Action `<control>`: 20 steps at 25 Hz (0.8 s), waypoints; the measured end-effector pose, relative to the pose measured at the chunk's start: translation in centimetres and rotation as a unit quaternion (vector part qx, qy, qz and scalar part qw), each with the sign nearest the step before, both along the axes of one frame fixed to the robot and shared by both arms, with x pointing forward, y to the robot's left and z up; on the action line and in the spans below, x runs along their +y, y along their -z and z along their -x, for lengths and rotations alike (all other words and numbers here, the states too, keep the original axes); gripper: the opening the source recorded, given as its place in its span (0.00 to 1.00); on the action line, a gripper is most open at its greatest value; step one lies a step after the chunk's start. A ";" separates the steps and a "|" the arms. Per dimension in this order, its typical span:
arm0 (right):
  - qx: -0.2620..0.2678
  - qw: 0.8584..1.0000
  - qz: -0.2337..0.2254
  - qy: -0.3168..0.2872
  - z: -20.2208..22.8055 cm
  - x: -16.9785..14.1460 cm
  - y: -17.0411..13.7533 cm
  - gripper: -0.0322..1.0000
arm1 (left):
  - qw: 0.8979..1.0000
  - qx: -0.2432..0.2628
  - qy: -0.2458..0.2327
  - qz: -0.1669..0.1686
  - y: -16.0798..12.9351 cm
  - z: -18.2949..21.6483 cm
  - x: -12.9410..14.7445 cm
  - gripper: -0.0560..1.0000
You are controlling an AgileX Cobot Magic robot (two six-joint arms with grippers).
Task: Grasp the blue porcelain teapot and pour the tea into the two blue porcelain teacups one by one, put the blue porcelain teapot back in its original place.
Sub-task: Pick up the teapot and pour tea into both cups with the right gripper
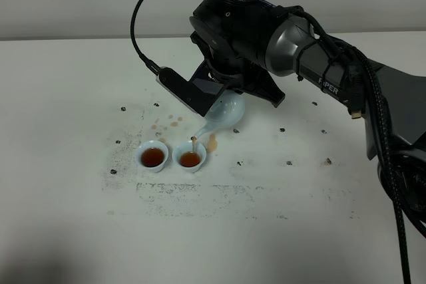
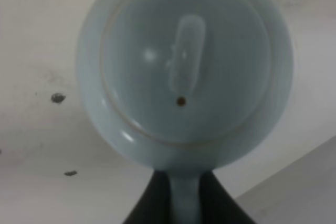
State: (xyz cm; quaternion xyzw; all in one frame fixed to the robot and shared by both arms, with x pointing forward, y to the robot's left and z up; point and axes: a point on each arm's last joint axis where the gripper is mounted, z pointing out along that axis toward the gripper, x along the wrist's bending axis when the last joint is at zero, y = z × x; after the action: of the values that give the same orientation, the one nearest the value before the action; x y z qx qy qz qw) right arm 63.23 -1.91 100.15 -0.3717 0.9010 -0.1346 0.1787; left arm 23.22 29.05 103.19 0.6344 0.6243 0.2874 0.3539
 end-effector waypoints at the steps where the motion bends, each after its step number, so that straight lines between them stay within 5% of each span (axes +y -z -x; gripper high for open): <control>1: 0.000 1.000 0.000 0.000 0.0 0.0 0.0 0.08 | 1.000 0.000 0.000 0.000 0.0 0.0 0.0 0.77; 20: 0.001 1.000 -0.002 0.000 0.0 0.0 0.0 0.08 | 1.000 0.000 0.000 0.000 0.0 0.0 0.0 0.77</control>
State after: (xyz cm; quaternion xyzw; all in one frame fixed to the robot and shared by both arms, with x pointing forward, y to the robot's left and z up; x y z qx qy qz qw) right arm 63.21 -1.89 100.14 -0.3713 0.9016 -0.1325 0.1780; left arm 23.22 29.05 103.19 0.6344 0.6243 0.2874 0.3539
